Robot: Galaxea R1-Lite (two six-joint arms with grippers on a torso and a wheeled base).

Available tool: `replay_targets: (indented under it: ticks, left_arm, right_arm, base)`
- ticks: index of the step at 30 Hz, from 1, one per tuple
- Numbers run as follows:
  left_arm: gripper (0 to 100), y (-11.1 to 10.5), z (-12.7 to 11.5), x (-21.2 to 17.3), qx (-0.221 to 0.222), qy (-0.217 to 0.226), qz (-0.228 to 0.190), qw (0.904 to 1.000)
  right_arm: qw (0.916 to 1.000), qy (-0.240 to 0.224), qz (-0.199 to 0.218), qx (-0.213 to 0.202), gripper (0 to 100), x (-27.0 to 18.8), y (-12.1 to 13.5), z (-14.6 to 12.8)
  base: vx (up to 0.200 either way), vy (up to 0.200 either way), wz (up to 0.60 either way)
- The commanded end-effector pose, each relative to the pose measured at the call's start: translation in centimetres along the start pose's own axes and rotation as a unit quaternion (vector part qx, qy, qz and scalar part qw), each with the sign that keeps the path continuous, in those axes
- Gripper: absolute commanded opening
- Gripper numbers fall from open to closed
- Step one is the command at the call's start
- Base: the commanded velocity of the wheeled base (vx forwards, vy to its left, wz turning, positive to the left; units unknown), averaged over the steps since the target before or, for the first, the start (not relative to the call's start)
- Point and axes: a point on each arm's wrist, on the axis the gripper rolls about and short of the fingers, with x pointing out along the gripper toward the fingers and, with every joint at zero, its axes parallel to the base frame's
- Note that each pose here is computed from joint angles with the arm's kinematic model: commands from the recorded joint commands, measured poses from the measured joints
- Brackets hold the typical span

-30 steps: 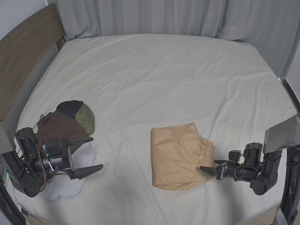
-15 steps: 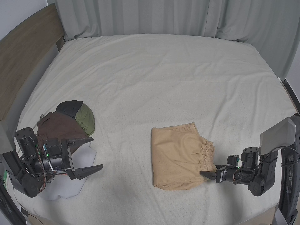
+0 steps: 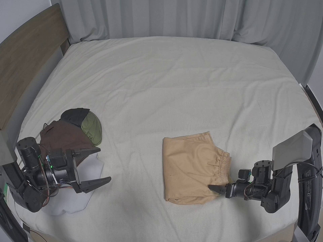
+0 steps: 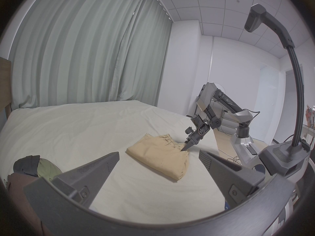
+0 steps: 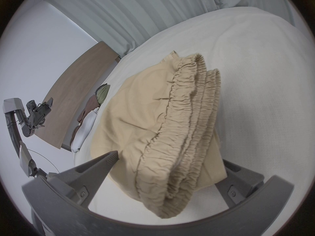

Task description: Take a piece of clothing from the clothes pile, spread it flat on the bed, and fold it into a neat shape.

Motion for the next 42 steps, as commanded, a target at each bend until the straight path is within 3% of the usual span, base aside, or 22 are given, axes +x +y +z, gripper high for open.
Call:
replay_targets:
  ticks: [1, 26, 27, 42]
  left_arm:
    - [100, -0.01, 0.02, 0.0, 0.0, 0.0, 0.0, 1.0]
    - [100, -0.15, -0.07, 0.06, -0.002, 0.001, -0.003, 1.0]
    - [100, -0.17, -0.06, 0.1, -0.002, 0.001, -0.004, 1.0]
    - [100, -0.18, -0.03, 0.09, -0.001, 0.001, -0.004, 1.0]
  right_arm:
    - [1.0, 0.0, 0.007, -0.003, 100, 0.16, 0.42, 0.05]
    - [1.0, -0.003, 0.007, -0.004, 100, 0.17, 0.4, 0.17]
    - [1.0, -0.003, 0.007, -0.004, 0, 0.17, 0.4, 0.17]
    - [1.0, -0.004, 0.008, -0.005, 0, 0.2, 0.45, 0.23]
  base:
    - [0.0, 0.0, 0.0]
    - [0.0, 0.0, 0.0]
    - [0.0, 0.0, 0.0]
    - [0.0, 0.0, 0.0]
